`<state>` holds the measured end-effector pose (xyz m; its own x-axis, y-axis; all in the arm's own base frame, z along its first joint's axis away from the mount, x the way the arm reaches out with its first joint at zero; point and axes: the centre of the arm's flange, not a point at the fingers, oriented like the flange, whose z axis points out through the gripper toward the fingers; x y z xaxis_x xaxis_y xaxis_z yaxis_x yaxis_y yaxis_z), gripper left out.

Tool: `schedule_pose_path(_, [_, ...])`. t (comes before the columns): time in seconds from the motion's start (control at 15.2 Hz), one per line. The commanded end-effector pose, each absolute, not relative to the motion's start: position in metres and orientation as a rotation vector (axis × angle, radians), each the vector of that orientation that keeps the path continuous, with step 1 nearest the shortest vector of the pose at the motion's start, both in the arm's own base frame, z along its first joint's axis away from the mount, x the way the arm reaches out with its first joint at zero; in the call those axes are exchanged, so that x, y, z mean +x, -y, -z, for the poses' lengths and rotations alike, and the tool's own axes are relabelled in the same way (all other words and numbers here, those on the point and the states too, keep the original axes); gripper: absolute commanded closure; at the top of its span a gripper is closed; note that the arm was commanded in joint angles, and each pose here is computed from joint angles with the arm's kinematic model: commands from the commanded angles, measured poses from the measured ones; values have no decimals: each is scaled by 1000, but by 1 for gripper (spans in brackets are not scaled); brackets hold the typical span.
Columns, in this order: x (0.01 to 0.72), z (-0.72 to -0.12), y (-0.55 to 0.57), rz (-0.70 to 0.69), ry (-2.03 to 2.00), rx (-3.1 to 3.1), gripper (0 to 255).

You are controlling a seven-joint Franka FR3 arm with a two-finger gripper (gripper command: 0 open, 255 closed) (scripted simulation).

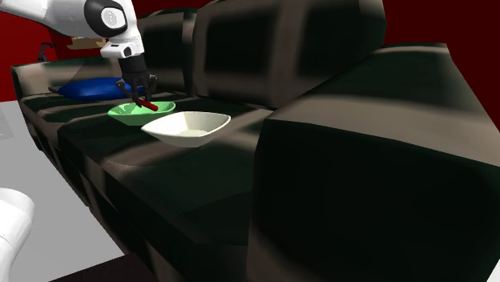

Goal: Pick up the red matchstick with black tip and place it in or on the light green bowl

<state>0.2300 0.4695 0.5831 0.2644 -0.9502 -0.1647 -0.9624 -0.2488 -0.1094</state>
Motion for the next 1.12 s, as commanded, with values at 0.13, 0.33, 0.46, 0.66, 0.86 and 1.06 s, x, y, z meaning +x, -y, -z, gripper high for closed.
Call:
schedule_pose_path(0.13, [230, -579, -469, -98, -1800, -2346, 255])
schedule_pose_path(0.33, [231, -579, -469, -98, -1800, -2346, 0])
schedule_pose_path(0.46, [231, -578, -470, -98, -1800, -2346, 0])
schedule_pose_path(0.66, [230, -579, -469, -98, -1800, -2346, 0])
schedule_pose_path(0.86, [228, -618, -462, -98, -1800, -2346, 0])
schedule_pose_path(1.06, [227, -629, -460, -98, -1800, -2346, 0])
